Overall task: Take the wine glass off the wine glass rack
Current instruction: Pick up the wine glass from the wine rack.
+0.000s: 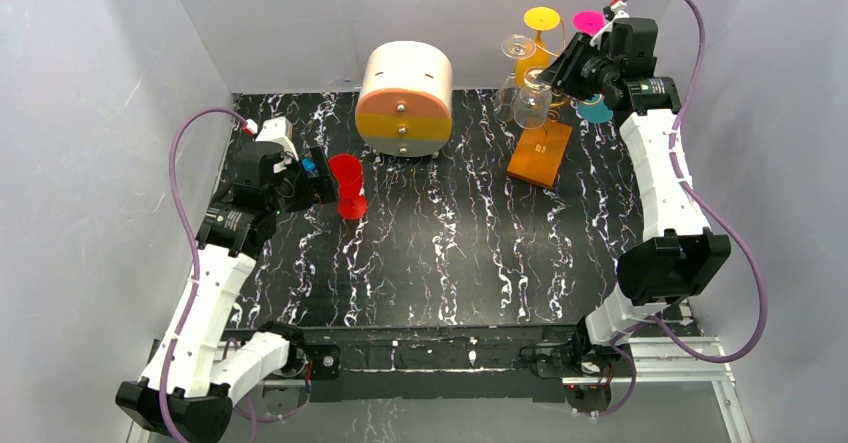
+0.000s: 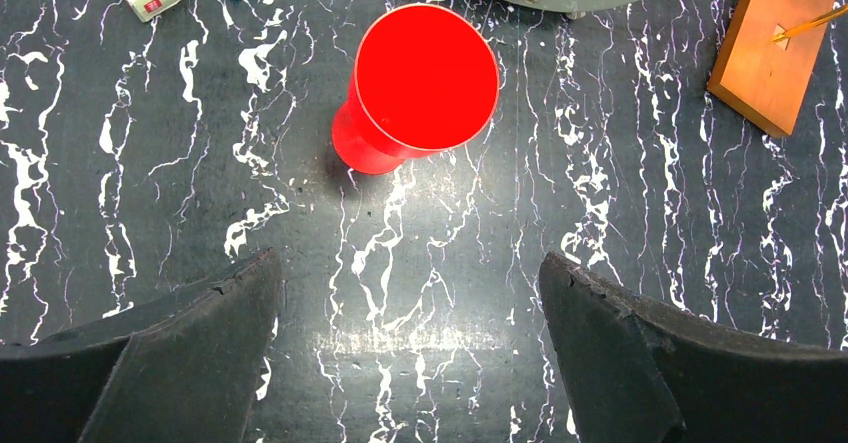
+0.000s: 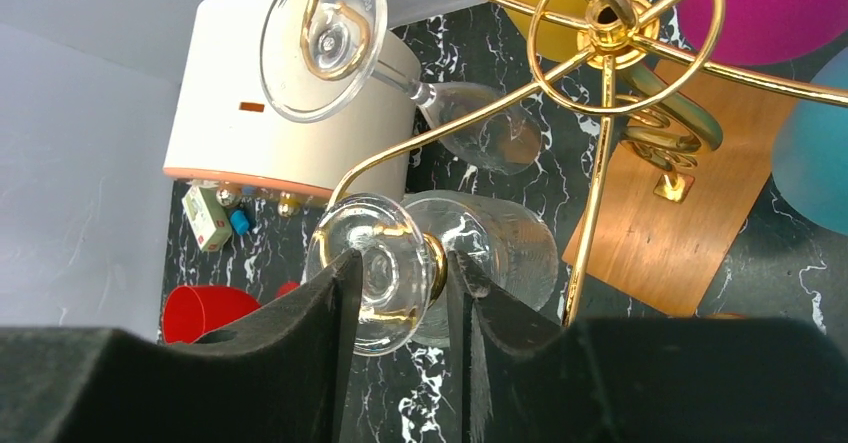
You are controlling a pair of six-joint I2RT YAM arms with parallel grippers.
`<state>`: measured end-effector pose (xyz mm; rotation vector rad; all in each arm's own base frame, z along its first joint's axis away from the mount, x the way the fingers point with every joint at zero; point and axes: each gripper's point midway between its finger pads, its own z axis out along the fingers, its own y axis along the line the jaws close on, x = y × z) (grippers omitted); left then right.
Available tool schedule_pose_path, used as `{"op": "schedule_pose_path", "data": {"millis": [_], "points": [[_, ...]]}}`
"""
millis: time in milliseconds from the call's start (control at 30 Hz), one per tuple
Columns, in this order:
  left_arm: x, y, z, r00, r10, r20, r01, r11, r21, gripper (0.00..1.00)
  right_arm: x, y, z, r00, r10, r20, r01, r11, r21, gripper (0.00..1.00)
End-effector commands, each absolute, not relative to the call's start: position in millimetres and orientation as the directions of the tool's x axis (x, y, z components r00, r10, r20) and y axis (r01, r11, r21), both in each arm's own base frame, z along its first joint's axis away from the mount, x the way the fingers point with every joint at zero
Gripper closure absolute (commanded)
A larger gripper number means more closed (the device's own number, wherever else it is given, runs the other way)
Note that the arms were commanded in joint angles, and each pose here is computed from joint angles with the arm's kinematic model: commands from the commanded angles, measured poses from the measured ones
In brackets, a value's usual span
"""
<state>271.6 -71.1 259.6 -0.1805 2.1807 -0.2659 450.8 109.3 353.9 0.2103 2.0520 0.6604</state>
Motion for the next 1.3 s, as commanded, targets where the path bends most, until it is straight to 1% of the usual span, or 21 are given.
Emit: {"op": "schedule_pose_path", "data": {"millis": [0, 100, 300, 367, 467, 533, 700, 800, 900, 1000, 1267], "points": [[267.4, -70.8, 276.7, -0.556, -0.237, -0.797, -0.019, 0.962, -0.273, 0.02, 446.1, 103.7, 368.5, -0.520, 0.406, -0.751, -0.100, 0.845, 0.526, 0.58], [267.5, -71.0, 277.3, -0.554, -0.240, -0.797, -0.020, 0.961, -0.276, 0.02, 448.1, 99.1, 367.9, -0.504, 0.405, -0.762, -0.085, 0.856, 0.511, 0.65], [267.0, -71.3, 277.1, -0.556, -0.243, -0.795, -0.021, 0.960, -0.279, 0.02, 449.7, 101.0, 368.2, -0.510, 0.402, -0.761, -0.094, 0.853, 0.514, 0.71], [266.7, -70.8, 276.9, -0.557, -0.243, -0.794, -0.023, 0.960, -0.278, 0.02, 449.5, 101.4, 369.6, -0.508, 0.402, -0.762, -0.097, 0.852, 0.515, 0.78], [266.4, -70.2, 278.2, -0.554, -0.244, -0.796, -0.024, 0.960, -0.278, 0.02, 450.2, 101.5, 371.8, -0.502, 0.403, -0.766, -0.100, 0.852, 0.514, 0.80], [266.5, -70.5, 277.9, -0.555, -0.244, -0.795, -0.023, 0.960, -0.278, 0.02, 451.0, 101.1, 374.3, -0.497, 0.400, -0.770, -0.104, 0.854, 0.510, 0.87], [267.0, -71.7, 277.6, -0.559, -0.245, -0.793, -0.021, 0.959, -0.281, 0.02, 450.8, 104.6, 373.1, -0.511, 0.398, -0.762, -0.116, 0.847, 0.519, 0.88], [266.3, -71.6, 277.8, -0.560, -0.242, -0.792, -0.020, 0.960, -0.280, 0.02, 449.8, 103.0, 373.4, -0.506, 0.399, -0.765, -0.108, 0.850, 0.516, 0.94], [266.1, -71.8, 279.1, -0.558, -0.243, -0.794, -0.018, 0.960, -0.281, 0.02, 448.1, 103.5, 376.0, -0.498, 0.404, -0.767, -0.114, 0.847, 0.520, 0.94], [266.2, -71.9, 279.8, -0.556, -0.245, -0.794, -0.018, 0.959, -0.283, 0.02, 446.0, 107.4, 374.2, -0.513, 0.406, -0.756, -0.125, 0.836, 0.534, 0.89], [266.4, -72.0, 280.3, -0.557, -0.243, -0.794, -0.017, 0.959, -0.282, 0.02, 442.7, 115.2, 371.6, -0.532, 0.424, -0.733, -0.156, 0.802, 0.576, 0.85]]}}
